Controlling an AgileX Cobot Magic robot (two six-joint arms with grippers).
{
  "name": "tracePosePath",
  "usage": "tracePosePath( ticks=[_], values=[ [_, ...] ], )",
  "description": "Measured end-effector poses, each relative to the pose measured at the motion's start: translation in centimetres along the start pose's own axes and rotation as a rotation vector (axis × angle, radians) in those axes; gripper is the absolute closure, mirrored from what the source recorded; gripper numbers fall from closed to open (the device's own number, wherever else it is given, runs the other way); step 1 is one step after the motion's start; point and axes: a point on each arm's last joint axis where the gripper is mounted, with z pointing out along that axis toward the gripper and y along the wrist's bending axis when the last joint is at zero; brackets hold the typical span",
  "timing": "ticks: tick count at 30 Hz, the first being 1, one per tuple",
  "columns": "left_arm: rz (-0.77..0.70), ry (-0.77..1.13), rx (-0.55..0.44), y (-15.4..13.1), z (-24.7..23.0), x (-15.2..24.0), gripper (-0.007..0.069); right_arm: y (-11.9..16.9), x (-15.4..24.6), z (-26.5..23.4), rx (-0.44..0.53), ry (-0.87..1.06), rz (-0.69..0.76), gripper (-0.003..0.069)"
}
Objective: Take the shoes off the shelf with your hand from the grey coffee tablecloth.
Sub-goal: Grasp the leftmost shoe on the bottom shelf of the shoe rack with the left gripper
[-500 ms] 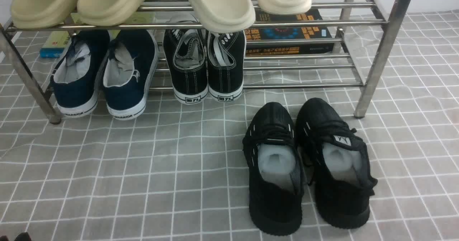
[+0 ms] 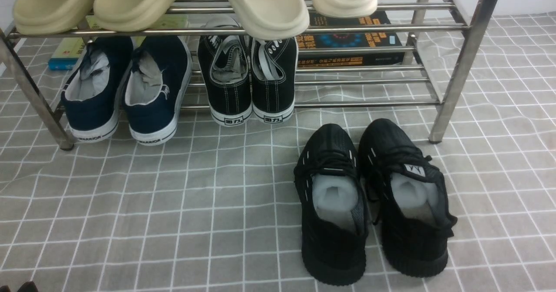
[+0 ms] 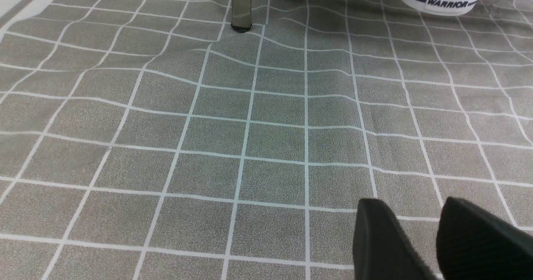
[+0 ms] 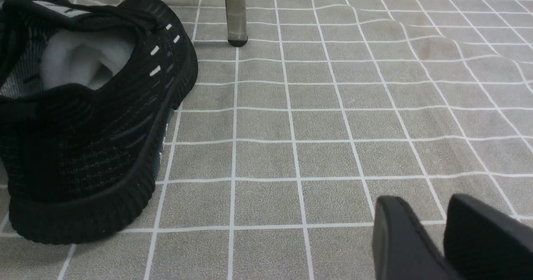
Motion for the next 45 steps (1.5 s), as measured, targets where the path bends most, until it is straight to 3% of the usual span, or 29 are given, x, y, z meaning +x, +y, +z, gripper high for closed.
tracePosePath(
  ticks=[19,21,22,23,24,26,30,38,42,45],
  values=[
    [-0.024,0.001,0.003,0.0,0.0,0.0,0.0384,0.0,0.0,0.0,0.0,0.0,0.0,0.0439],
    [-0.214,0.011,0.041,-0.4,0.0,0.1,0.0384,0.0,0.0,0.0,0.0,0.0,0.0,0.0438],
    [-0.236,0.012,0.045,-0.4,0.0,0.1,0.0384,0.0,0.0,0.0,0.0,0.0,0.0,0.0438],
    [-0.435,0.028,0.084,-0.8,0.0,0.1,0.0384,0.0,0.0,0.0,0.0,0.0,0.0,0.0438],
    [-0.46,0.031,0.089,-0.8,0.0,0.1,0.0384,0.0,0.0,0.0,0.0,0.0,0.0,0.0437],
    [-0.762,0.064,0.143,-1.4,-0.1,0.1,0.0384,0.0,0.0,0.0,0.0,0.0,0.0,0.0434],
    [-0.96,0.087,0.174,-1.7,-0.1,0.0,0.0384,0.0,0.0,0.0,0.0,0.0,0.0,0.0428],
    [-0.979,-0.007,0.193,-1.4,-0.1,-0.7,0.0411,0.0,0.0,0.0,0.0,0.0,0.0,0.0428],
    [-0.916,-0.054,0.209,-1.6,-1.1,-3.4,0.0579,0.0,0.0,0.0,0.0,0.0,0.0,0.0428],
    [-0.842,-0.025,0.171,-1.8,-1.3,-6.6,0.062,0.0,0.0,0.0,0.0,-0.001,0.0,0.0423]
  ],
)
